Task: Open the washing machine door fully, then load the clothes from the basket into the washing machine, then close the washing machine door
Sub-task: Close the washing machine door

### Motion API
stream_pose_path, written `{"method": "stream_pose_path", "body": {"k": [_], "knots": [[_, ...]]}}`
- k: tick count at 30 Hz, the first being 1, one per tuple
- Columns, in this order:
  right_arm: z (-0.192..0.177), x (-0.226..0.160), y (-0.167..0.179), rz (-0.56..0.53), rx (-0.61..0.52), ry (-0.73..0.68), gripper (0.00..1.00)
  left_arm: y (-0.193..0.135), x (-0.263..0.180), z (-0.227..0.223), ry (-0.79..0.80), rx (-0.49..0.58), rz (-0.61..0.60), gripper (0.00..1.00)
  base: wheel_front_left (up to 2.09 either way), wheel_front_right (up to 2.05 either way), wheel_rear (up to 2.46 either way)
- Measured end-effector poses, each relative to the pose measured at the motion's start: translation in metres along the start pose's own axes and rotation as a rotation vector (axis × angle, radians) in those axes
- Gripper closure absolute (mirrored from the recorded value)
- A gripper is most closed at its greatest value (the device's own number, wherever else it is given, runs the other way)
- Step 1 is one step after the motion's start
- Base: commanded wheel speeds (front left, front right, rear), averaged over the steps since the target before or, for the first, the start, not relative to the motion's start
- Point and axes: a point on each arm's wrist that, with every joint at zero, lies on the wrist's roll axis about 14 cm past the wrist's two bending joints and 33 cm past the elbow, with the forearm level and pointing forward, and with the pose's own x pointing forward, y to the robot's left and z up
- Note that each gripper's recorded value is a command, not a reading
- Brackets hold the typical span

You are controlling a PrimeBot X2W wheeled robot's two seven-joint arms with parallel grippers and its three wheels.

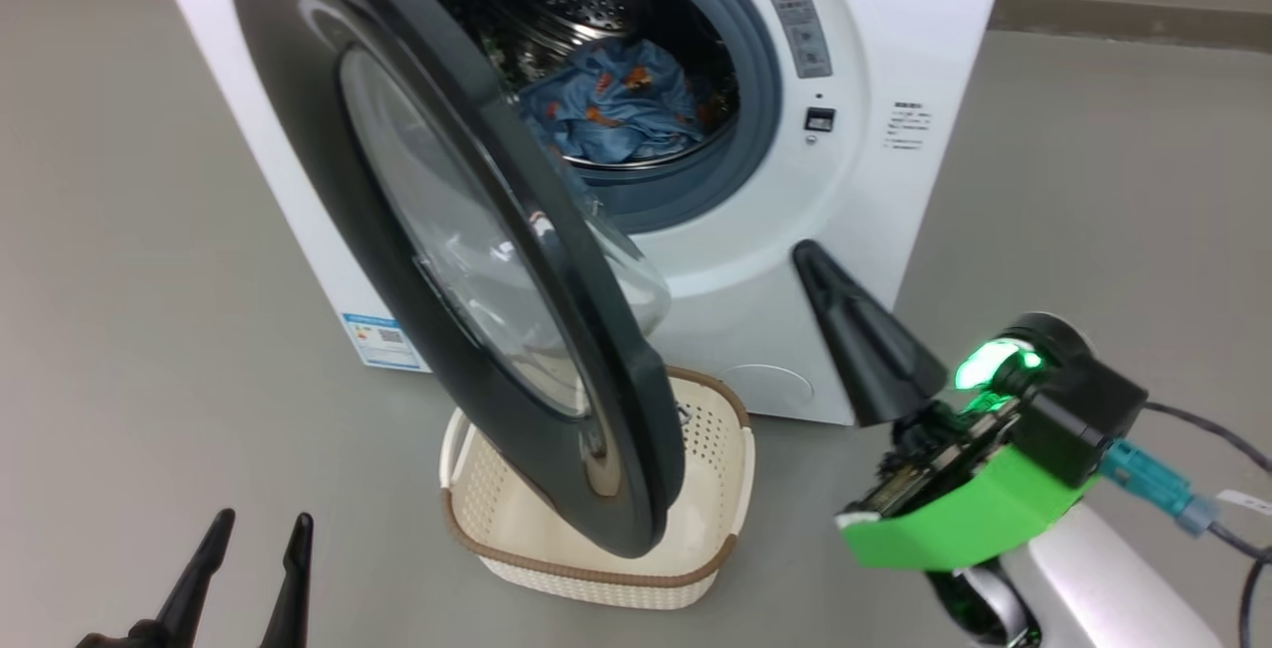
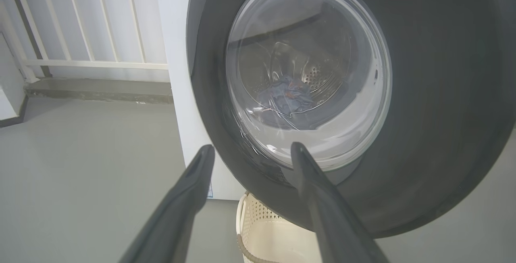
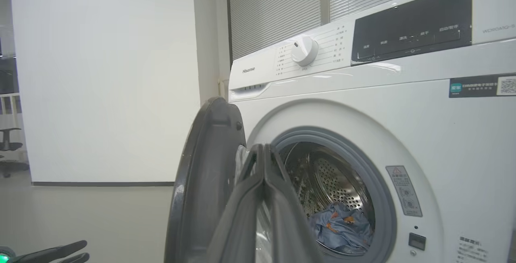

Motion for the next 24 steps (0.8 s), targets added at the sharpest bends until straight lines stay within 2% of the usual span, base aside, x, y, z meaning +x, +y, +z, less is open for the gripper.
{"method": "stream_pose_path", "body": {"k": [12,17,24], "knots": [[-0.003,0.017,0.086,0.248,0.103,-0.015,1.00,0.018,-0.020,0.005,-0.022,-0.008,0.072,0.00,0.00,0.00,0.00],[-0.027,0.010,0.121,0.340,0.174,0.060,1.00,0.023,-0.025,0.004,-0.019,-0.013,0.097,0.00,0.00,0.00,0.00],[-0.071,-0.005,0.131,0.357,0.245,0.201,1.00,0.024,-0.026,-0.002,0.002,-0.019,0.114,0.00,0.00,0.00,0.00]]}}
